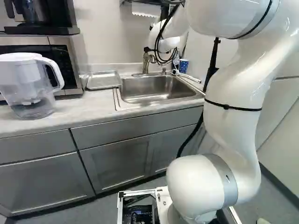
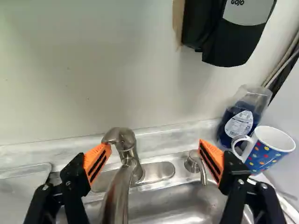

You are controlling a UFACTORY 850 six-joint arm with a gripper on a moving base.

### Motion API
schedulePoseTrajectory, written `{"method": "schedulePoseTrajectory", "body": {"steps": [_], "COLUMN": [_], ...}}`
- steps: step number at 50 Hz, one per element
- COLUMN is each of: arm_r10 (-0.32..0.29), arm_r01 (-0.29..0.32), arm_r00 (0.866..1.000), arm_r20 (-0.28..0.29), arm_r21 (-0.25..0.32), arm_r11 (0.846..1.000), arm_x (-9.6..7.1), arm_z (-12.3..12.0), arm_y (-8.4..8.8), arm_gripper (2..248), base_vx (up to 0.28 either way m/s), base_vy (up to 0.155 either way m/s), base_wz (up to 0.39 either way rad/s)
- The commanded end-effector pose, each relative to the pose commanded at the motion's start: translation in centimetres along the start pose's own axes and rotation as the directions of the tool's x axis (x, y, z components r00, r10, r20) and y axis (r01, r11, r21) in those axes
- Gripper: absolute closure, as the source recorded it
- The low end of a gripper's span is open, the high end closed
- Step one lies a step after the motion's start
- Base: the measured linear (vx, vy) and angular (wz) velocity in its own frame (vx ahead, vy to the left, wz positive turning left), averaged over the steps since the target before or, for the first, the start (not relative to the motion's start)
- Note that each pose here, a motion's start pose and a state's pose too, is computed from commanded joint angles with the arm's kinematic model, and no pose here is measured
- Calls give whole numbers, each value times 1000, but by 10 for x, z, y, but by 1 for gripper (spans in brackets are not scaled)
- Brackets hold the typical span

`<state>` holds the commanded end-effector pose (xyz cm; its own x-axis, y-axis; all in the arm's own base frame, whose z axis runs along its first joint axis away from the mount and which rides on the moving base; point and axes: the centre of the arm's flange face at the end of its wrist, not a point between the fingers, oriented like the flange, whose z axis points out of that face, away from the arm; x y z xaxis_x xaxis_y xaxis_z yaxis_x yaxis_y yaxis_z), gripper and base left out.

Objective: Rinse the cup and place it in the tray

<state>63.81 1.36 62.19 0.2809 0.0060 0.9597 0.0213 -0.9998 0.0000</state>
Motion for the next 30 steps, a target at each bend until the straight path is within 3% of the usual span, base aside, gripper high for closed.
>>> {"method": "schedulePoseTrajectory", "body": {"steps": [15,30], "arm_r10": [-1,-1], "arm_r01": [1,1], "arm_r00": [1000,1000], "arm_r20": [-13,3], "arm_r21": [3,3], "arm_r11": [1000,1000], "arm_x": [3,2], "arm_z": [14,13], "arm_y": [-2,-2], "arm_gripper": [3,3], "base_vx": [0,0], "base_vy": [0,0], "base_wz": [0,0]}}
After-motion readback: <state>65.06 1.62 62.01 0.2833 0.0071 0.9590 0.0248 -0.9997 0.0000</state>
